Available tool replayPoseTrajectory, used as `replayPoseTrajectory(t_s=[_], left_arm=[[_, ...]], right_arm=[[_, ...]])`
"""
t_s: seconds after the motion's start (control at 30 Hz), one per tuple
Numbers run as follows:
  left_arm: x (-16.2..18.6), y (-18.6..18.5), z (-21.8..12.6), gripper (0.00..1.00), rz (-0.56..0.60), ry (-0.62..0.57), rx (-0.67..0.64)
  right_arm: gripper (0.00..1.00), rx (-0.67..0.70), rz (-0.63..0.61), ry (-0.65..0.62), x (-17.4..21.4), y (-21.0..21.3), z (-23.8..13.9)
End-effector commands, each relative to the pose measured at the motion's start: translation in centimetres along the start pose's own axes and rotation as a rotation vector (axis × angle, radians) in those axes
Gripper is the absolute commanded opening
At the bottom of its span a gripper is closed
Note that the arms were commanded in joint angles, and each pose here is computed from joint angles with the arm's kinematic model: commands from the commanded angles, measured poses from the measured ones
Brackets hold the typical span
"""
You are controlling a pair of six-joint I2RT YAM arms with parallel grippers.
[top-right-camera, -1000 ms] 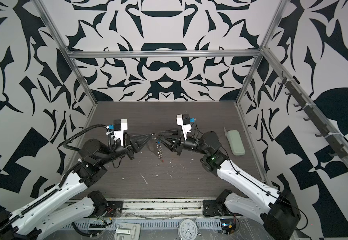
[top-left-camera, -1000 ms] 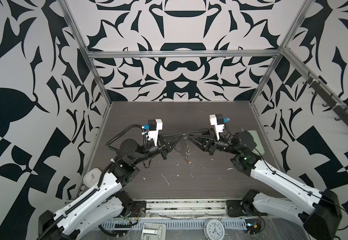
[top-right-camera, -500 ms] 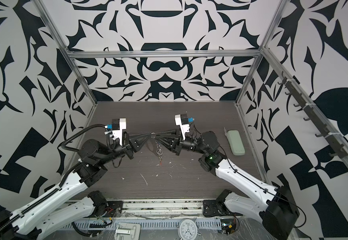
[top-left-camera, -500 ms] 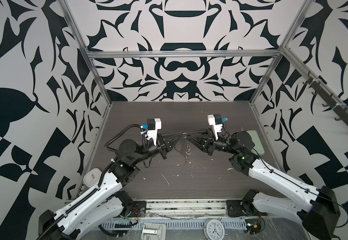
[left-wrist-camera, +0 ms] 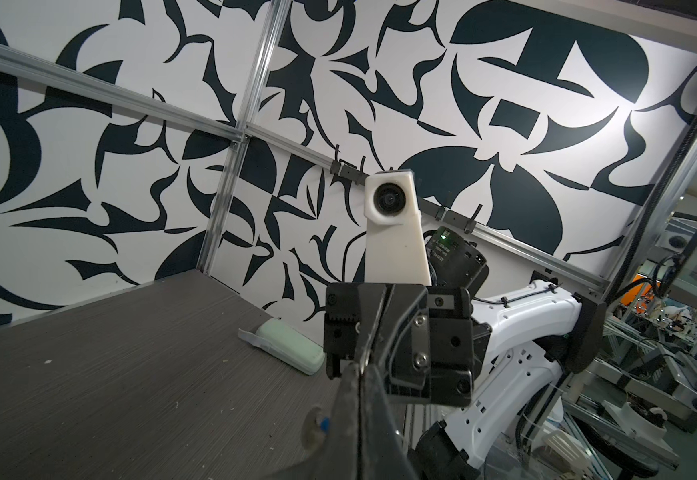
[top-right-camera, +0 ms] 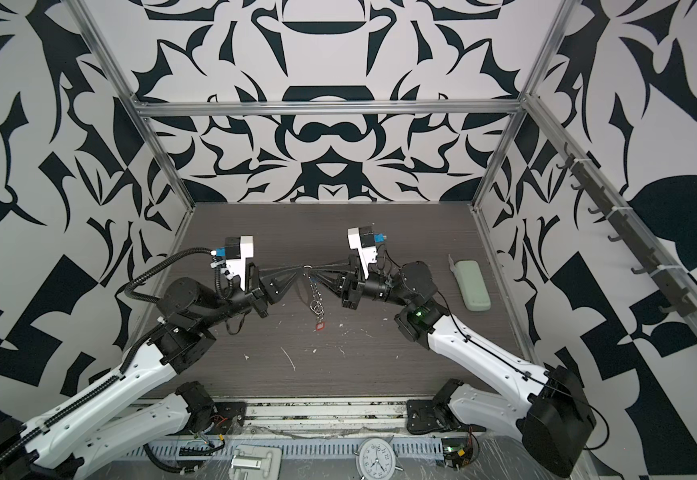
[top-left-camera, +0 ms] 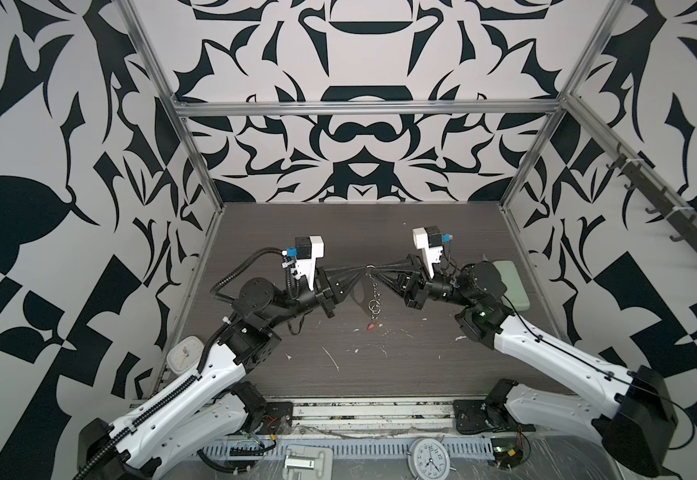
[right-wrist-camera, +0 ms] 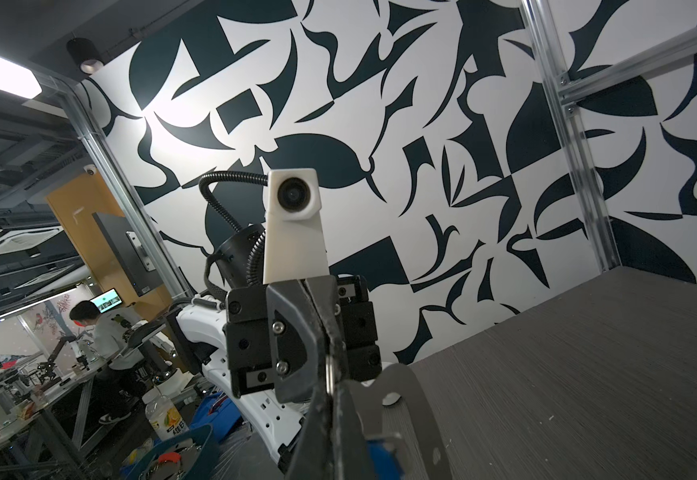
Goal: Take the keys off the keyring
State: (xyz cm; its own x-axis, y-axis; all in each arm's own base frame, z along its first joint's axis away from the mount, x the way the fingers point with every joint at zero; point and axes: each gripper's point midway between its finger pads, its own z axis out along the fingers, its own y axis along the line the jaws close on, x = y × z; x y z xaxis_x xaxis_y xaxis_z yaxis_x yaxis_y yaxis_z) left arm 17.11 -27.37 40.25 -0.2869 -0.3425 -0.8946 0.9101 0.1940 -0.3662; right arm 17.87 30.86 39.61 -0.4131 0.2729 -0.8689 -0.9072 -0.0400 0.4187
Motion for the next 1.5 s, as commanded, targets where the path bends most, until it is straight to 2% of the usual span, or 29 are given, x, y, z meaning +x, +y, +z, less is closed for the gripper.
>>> replayPoseTrajectory(t_s=[0.0, 0.03, 0.1, 0.13, 0.17, 0.27, 0.4, 0.6, 0.7, 0.83, 0.97, 1.17, 1.47], left_arm=[[0.0, -0.7, -0.1, 0.00, -0.004, 0.012, 0.024], [0.1, -0.6, -0.2, 0.06, -0.010, 0.026, 0.012], [0.4, -0.6, -0.8, 0.32, 0.003, 0.058, -0.011], [0.5, -0.6, -1.1, 0.40, 0.016, 0.068, -0.025], [0.6, -0.6, -1.5, 0.45, 0.023, 0.081, -0.044], [1.1, -1.0, -2.2, 0.49, 0.036, 0.146, -0.057], [2.5, -2.0, -1.9, 0.49, 0.013, 0.278, 0.001], [4.5, -2.8, -1.1, 0.38, -0.056, 0.428, 0.090], [5.3, -2.7, -1.0, 0.39, -0.082, 0.480, 0.101], [6.0, -2.5, -0.9, 0.38, -0.104, 0.530, 0.104], [6.3, -2.3, -0.8, 0.32, -0.105, 0.561, 0.092], [6.3, -2.2, -0.8, 0.34, -0.075, 0.596, 0.085], [6.7, -2.5, -1.0, 0.26, -0.082, 0.633, 0.105]], right_arm=[[0.00, -0.014, -0.071, -0.019, -2.4, 2.3, -0.1], [0.00, 0.010, -0.076, 0.000, -2.2, 2.2, -0.2], [0.00, 0.084, -0.086, 0.076, -1.5, 1.8, -0.7], [0.00, 0.102, -0.102, 0.106, -1.4, 1.9, -0.9], [0.00, 0.124, -0.106, 0.154, -0.9, 1.9, -1.2], [0.00, 0.160, -0.110, 0.295, 0.5, 2.2, -2.1], [0.00, 0.217, -0.103, 0.442, 1.8, 1.9, -3.1], [0.00, 0.198, -0.115, 0.567, 2.8, 2.3, -3.5], [0.00, 0.213, -0.139, 0.600, 2.6, 2.2, -3.7], [0.00, 0.219, -0.140, 0.644, 2.8, 2.0, -3.6], [0.00, 0.195, -0.150, 0.684, 3.1, 2.4, -3.2], [0.00, 0.165, -0.161, 0.772, 4.3, 3.0, -2.7], [0.00, 0.163, -0.198, 0.786, 3.9, 3.6, -2.5]])
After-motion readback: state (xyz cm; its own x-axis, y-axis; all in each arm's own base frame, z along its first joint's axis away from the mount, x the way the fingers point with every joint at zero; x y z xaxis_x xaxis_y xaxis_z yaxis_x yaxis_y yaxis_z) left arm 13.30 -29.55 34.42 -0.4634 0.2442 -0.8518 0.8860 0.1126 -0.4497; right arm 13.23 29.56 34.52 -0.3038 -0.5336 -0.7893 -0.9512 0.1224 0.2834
